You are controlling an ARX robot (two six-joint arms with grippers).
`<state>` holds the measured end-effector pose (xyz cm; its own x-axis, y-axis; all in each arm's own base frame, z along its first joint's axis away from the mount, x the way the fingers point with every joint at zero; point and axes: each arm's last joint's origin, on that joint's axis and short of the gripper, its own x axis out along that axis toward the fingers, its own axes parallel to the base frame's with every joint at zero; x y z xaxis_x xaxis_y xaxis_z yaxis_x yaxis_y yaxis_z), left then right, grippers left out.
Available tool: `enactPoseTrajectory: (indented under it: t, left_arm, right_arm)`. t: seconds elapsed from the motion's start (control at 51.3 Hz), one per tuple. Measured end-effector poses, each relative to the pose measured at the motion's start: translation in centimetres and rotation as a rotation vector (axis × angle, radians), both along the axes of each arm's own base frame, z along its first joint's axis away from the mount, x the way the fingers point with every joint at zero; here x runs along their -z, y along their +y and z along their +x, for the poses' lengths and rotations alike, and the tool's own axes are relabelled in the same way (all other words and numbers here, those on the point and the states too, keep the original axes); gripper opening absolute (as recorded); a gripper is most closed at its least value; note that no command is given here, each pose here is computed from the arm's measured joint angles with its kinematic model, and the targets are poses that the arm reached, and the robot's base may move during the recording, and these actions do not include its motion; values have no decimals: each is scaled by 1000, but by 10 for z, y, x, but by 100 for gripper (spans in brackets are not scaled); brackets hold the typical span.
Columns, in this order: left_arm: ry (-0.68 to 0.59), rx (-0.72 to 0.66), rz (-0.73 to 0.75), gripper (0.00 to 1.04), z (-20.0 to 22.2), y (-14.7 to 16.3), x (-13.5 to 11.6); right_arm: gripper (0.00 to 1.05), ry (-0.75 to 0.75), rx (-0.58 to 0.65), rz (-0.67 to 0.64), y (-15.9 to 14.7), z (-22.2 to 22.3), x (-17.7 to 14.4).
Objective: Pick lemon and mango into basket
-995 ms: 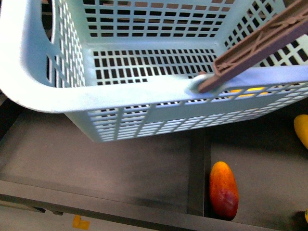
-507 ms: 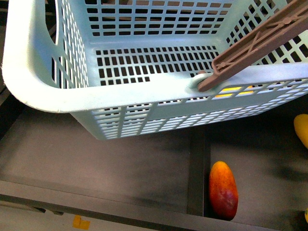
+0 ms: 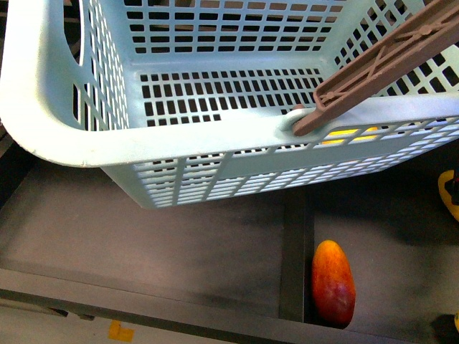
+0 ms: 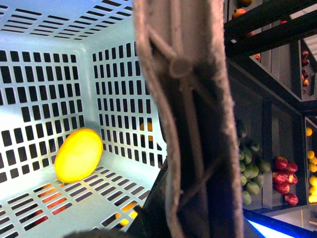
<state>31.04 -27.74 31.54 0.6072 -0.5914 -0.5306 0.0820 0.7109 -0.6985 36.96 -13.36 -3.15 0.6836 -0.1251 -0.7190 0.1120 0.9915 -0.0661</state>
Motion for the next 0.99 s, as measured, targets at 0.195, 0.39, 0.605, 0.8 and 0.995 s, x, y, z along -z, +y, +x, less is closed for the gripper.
enactPoseTrajectory:
  t: [0.195, 0.39, 0.605, 0.8, 0.995]
  left_arm:
    - [0, 1, 0, 5, 0, 0, 0]
    - [-1, -1, 1, 5, 0, 0, 0]
    - [0, 0, 0, 5, 0, 0, 0]
    - [0, 0, 0, 5, 0, 0, 0]
    - [0, -1, 0, 5, 0, 0, 0]
  right_arm:
    - [96, 28, 27, 12, -1, 3, 13]
    - [96, 40, 33, 14, -1, 4, 19]
    - [76, 53, 43, 13, -1, 5, 22]
    - [61, 56, 56, 15, -1, 5, 22]
    - [58, 40, 63, 30, -2, -1, 20]
